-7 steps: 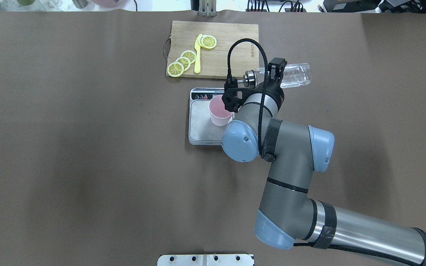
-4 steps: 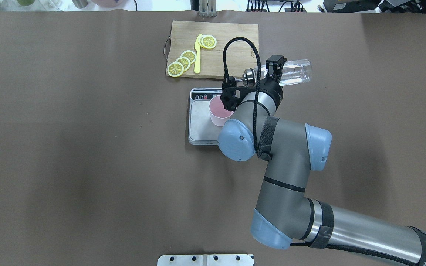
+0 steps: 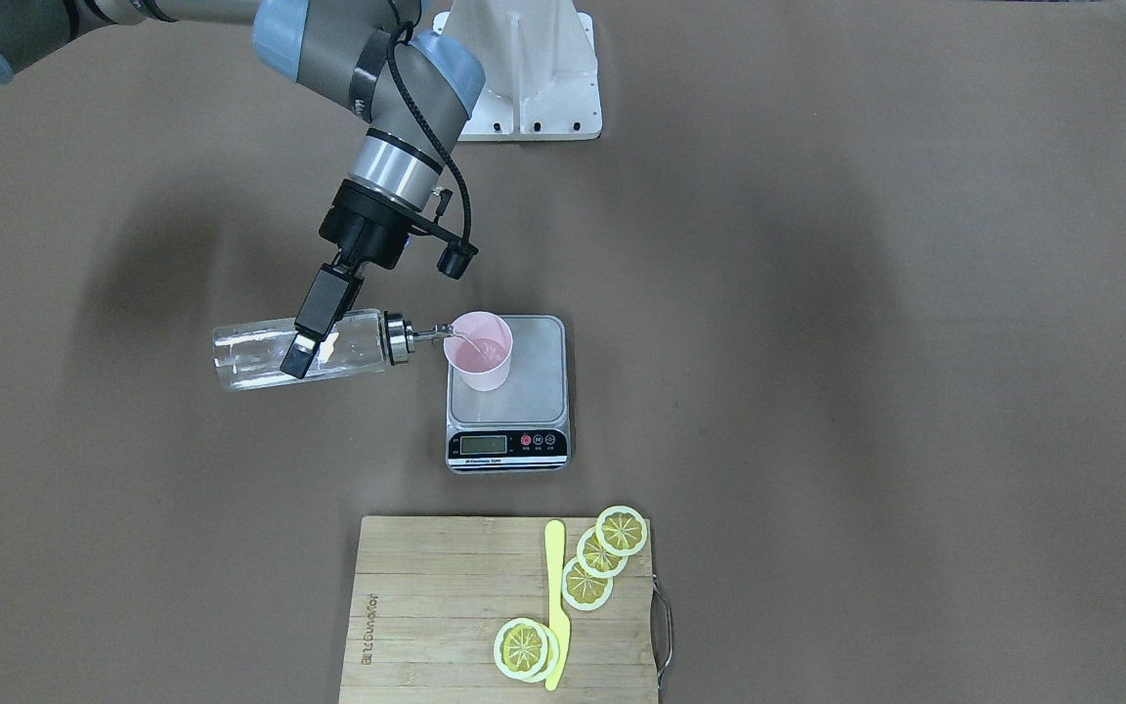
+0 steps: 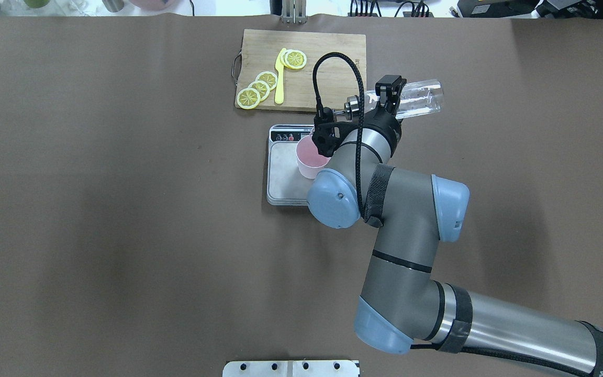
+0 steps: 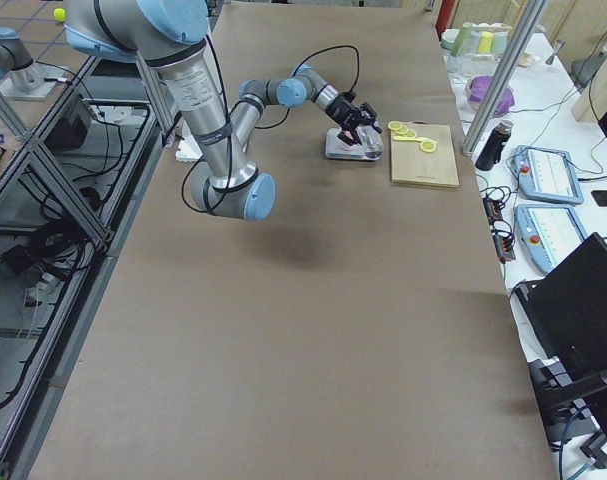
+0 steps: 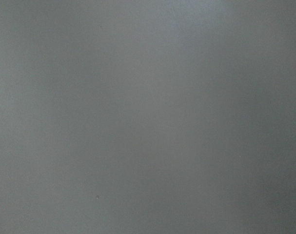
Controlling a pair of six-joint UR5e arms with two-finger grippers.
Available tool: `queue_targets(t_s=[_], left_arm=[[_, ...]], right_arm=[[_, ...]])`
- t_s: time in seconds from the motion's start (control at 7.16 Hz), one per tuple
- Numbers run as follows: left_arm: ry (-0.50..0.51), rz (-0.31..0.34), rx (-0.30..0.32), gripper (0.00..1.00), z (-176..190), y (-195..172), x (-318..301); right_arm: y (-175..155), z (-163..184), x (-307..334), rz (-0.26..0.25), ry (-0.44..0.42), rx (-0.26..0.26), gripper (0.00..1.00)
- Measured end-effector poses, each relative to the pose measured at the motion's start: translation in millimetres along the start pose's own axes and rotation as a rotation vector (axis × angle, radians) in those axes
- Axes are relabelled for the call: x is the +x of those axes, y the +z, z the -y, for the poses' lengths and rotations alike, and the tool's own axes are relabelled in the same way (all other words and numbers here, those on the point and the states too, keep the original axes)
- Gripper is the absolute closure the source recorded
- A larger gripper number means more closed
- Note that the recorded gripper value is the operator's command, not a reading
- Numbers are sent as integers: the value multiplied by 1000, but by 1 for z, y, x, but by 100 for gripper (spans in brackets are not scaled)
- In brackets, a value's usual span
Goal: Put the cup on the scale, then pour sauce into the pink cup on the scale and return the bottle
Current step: 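Tilt the bottle upright with the right gripper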
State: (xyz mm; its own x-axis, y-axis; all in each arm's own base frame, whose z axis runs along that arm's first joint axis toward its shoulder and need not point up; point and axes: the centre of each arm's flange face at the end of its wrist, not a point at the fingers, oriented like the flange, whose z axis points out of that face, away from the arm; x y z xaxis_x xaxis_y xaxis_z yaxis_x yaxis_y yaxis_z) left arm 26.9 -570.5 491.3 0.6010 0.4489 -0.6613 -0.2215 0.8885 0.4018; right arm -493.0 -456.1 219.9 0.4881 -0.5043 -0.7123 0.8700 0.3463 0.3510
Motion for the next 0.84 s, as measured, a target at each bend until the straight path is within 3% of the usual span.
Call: queue_targets(t_s=[0.42,0.84], left_arm=[[-1,1,3,1,0,-2,0],[0,3,13,1,6,-9,2]], right_arm=[[-1,-9,3,-1,9,5,75],[-13,-22,15,29,90,49,75]])
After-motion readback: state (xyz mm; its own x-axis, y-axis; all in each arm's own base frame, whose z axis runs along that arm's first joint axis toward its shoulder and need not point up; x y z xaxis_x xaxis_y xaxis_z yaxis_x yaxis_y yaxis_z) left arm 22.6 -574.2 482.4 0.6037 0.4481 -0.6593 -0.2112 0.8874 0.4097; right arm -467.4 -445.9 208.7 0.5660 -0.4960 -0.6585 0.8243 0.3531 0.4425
